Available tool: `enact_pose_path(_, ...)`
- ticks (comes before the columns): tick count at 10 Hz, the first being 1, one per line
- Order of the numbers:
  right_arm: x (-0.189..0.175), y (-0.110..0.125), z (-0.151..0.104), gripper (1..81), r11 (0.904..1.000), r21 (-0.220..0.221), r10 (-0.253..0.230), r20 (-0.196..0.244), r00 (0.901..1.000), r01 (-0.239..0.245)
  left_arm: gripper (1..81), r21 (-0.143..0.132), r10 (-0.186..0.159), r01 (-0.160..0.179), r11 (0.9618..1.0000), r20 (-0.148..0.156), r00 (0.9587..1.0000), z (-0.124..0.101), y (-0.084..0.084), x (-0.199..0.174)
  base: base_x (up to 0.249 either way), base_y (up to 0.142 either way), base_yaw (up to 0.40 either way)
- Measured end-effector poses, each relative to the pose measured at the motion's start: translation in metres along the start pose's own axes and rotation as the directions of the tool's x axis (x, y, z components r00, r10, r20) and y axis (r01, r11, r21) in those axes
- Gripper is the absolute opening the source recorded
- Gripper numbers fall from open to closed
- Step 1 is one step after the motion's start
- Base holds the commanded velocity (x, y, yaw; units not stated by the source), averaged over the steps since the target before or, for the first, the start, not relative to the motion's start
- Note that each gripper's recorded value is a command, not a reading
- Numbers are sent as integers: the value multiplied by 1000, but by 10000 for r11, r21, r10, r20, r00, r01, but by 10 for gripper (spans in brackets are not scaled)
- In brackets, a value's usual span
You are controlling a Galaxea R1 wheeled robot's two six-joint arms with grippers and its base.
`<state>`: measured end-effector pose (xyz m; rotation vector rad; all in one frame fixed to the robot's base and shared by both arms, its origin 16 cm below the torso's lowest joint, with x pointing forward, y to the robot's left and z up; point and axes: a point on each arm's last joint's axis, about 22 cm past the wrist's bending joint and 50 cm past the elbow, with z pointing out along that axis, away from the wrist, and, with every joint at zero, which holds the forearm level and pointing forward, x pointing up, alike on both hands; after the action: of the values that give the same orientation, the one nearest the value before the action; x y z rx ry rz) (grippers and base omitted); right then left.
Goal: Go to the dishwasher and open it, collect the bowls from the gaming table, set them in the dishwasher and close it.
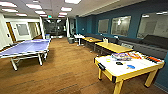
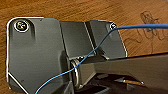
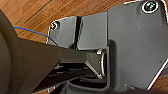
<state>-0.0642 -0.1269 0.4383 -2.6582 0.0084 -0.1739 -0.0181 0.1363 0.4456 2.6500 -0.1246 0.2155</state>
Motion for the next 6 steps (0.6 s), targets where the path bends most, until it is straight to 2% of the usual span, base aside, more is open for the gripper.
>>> enact_pose_path(6,0,0,0,811,10000,0,0,0,10000,0,811,0,2,-2,10000,-10,10000,0,0,0,0,0,-322)
